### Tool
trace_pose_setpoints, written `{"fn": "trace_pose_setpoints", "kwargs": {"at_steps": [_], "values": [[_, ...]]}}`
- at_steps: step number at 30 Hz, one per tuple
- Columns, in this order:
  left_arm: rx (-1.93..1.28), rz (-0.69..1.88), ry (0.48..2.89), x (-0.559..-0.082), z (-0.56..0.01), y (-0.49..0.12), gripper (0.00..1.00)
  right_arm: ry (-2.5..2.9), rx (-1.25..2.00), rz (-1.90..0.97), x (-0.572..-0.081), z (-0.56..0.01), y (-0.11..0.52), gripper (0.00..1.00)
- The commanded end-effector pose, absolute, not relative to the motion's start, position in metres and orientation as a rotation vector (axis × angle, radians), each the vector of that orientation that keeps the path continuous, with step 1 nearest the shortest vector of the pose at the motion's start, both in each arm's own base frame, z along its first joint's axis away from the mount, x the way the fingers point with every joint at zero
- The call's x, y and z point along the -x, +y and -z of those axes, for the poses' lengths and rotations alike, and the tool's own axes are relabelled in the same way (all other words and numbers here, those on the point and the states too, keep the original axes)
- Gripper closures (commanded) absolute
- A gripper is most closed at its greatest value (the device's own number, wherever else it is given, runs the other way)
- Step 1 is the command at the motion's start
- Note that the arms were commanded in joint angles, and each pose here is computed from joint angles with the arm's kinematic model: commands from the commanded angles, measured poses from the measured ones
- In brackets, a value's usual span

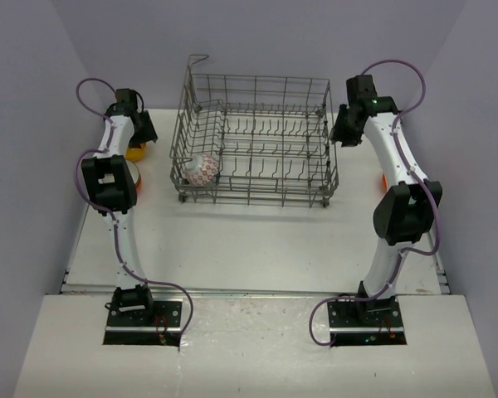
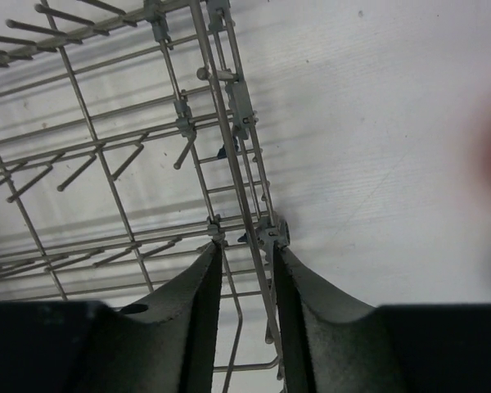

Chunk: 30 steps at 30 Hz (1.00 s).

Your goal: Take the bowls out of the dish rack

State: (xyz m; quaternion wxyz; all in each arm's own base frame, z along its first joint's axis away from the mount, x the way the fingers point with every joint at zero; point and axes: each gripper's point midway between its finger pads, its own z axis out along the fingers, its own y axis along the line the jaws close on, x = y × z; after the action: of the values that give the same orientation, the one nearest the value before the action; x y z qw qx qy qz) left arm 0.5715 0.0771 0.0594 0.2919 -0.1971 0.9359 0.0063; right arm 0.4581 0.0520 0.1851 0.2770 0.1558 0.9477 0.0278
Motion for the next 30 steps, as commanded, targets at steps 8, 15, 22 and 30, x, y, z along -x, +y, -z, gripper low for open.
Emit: {"fn": "trace_pose_setpoints", "kwargs": {"at_steps": [8, 15, 22, 30], "values": [[0.505, 0.178, 2.334, -0.591, -0.131, 0.058, 0.41, 2.447, -0.388, -0.041, -0.455, -0.244, 0.046, 0.45], [0.506, 0.300, 2.291, -0.587, -0.156, 0.040, 0.41, 2.375, -0.258, -0.163, -0.461, -0.289, 0.088, 0.28], [0.481, 0.438, 2.246, -0.581, -0.189, 0.013, 0.42, 2.340, -0.124, -0.613, -0.455, -0.311, 0.180, 0.11], [0.401, 0.438, 2.308, -0.542, -0.180, -0.034, 0.44, 2.369, -0.087, -1.240, -0.432, -0.280, 0.300, 0.14]]}}
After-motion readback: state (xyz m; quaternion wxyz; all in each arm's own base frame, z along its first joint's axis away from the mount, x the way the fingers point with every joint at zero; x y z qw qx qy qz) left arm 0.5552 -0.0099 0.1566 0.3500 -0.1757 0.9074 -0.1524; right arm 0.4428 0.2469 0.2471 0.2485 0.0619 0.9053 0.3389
